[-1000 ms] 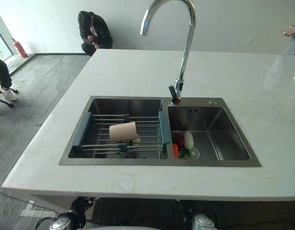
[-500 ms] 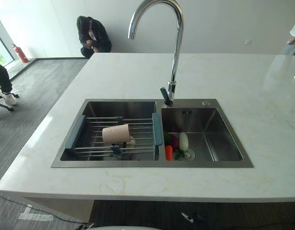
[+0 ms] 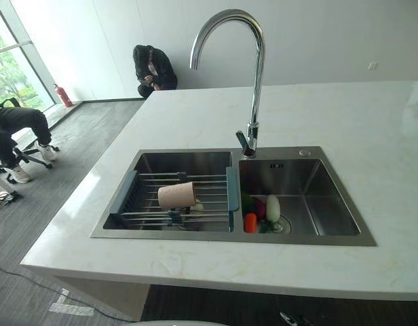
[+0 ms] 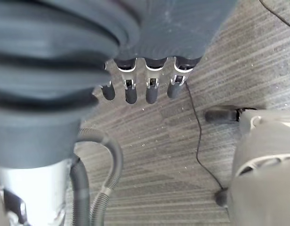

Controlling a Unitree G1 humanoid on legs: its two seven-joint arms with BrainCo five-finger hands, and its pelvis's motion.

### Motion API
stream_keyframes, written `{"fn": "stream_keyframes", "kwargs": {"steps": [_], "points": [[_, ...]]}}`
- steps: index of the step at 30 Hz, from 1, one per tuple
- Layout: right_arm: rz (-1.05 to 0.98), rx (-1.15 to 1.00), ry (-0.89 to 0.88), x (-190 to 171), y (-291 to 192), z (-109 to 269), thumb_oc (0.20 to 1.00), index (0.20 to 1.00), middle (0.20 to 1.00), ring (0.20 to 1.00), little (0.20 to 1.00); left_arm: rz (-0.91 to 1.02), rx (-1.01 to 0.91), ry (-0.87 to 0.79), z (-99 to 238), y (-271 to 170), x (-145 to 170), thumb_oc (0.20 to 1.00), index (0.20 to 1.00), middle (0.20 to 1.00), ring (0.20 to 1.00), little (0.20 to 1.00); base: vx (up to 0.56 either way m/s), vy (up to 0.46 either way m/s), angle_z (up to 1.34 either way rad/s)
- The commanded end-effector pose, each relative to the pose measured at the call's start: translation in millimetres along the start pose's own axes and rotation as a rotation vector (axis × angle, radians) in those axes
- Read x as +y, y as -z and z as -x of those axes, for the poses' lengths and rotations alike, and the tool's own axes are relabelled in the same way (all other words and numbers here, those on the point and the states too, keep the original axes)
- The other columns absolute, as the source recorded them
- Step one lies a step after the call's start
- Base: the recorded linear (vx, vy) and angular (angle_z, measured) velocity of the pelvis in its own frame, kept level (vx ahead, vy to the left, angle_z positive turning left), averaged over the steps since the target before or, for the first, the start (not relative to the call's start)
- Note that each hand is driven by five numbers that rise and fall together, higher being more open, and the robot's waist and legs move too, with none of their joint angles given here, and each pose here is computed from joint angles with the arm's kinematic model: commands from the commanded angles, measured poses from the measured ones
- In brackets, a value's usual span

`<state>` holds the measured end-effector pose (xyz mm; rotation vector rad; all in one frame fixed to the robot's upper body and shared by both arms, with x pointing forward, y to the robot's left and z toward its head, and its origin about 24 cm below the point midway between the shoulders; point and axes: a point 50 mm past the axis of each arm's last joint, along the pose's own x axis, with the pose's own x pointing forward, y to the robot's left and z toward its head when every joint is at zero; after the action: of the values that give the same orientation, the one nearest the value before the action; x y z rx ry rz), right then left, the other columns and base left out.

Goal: Place the dishes in the dishwasher.

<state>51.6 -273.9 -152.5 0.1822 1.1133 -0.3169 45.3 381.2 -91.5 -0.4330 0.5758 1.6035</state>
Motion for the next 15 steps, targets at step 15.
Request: {"fn": "stream_keyframes", "kwargs": {"steps": [15], "points": [[-0.109, 0.019, -0.062, 39, 13, -5, 1.000, 1.000, 1.000, 1.000, 1.000, 0.447, -1.416, 0.605, 211, -289, -118, 1.000, 1.000, 1.000, 1.000, 1.000, 0.03, -0.072, 0.04]]}}
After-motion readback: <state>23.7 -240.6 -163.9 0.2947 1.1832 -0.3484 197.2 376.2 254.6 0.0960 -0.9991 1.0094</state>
